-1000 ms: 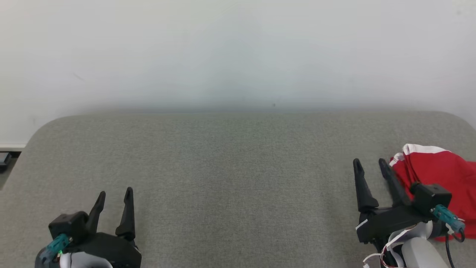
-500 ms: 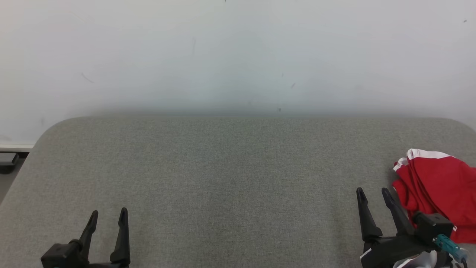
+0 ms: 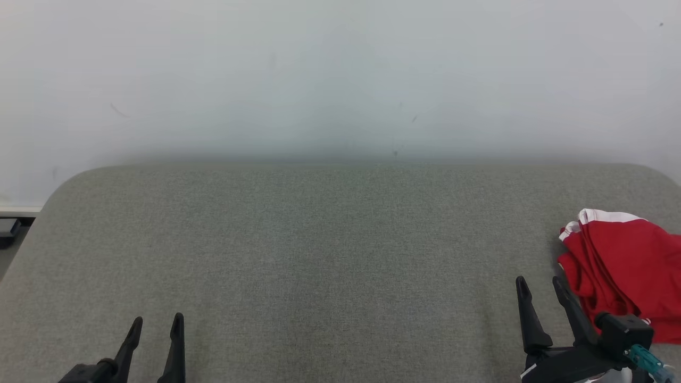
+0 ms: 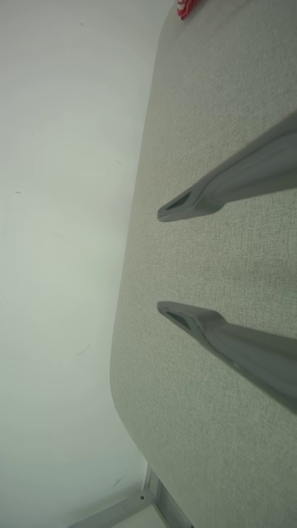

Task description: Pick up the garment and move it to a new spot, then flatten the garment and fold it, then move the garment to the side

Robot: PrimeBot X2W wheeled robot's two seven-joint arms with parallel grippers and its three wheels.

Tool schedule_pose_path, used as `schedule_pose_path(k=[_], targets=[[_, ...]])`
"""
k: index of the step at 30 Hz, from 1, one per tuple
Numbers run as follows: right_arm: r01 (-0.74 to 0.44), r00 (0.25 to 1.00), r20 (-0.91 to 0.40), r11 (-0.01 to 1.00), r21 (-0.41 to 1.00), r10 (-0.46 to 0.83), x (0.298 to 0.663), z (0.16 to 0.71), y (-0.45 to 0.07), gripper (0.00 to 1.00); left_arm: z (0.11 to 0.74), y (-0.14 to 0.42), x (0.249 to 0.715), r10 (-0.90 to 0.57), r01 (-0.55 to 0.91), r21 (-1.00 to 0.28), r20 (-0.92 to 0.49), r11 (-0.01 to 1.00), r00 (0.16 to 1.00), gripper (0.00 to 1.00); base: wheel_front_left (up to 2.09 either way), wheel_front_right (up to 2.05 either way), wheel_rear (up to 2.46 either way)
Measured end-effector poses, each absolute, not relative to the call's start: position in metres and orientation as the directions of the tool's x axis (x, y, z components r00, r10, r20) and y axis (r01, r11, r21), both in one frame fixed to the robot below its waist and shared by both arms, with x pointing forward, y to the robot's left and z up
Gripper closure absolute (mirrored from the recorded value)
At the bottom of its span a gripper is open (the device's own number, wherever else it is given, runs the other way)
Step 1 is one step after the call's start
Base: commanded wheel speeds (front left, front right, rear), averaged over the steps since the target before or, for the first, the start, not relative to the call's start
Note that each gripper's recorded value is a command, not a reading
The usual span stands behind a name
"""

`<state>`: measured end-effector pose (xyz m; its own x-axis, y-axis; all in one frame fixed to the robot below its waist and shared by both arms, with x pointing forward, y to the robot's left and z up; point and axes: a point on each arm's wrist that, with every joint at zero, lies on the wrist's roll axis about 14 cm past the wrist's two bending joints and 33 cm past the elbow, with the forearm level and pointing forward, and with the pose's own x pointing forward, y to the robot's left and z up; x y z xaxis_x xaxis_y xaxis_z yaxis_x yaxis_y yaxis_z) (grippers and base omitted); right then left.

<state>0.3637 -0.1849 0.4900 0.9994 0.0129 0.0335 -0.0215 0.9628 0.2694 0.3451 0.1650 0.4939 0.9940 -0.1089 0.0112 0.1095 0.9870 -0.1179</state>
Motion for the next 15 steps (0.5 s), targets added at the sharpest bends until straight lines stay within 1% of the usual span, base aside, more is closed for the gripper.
schedule_pose_path(k=[9,15], targets=[[0.004,1.0,0.009,0.965,0.263,-0.007,0.36,0.485,-0.193,0.0,0.495,0.161,0.351,-0.105,0.106,-0.167,0.015,0.98,0.994,0.0,0.0,0.0,0.0],[0.019,1.0,0.003,0.967,0.253,-0.02,0.358,0.483,-0.197,0.0,0.493,0.158,0.353,-0.112,0.113,-0.156,0.011,0.981,0.994,0.0,0.0,0.0,0.0]])
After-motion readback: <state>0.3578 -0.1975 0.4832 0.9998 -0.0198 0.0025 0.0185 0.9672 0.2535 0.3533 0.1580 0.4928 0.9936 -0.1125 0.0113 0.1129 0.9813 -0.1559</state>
